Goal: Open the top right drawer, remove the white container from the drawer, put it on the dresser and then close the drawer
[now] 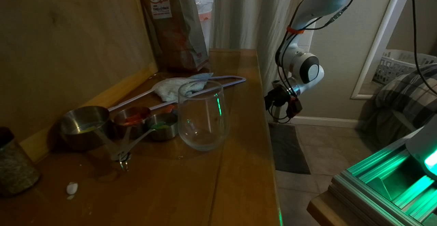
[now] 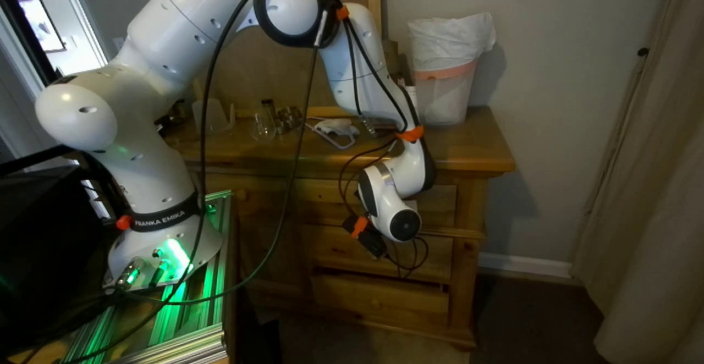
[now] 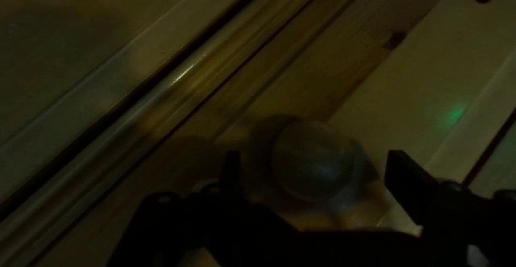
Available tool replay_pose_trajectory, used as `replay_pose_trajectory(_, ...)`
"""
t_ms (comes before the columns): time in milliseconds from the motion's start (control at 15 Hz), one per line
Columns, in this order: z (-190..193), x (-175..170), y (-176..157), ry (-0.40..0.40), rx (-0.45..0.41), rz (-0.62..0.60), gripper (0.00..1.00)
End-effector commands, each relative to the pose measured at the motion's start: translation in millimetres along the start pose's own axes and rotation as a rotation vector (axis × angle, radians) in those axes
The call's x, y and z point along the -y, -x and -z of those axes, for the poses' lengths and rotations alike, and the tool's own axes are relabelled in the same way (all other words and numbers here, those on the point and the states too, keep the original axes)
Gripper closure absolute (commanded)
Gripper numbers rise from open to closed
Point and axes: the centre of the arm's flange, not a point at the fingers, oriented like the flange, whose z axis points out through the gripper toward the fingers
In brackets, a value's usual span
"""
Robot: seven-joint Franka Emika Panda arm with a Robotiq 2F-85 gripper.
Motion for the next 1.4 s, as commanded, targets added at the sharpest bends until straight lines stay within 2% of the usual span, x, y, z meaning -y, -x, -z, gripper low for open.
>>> replay_pose_trajectory(0, -6.1, -7.1, -1.3, 0.002, -0.011, -0.022, 0.41)
replay_pose_trajectory(333, -2.0, -9.6, 0.3, 0.021, -0.006, -0.023, 0.75)
replay_pose_trajectory(667, 20.9, -8.1, 7.5, 0.055, 0.007, -0.032, 0.75)
replay_pose_trajectory(1333, 85.4, -4.6, 55.7, 0.110, 0.015, -0.053, 0.75)
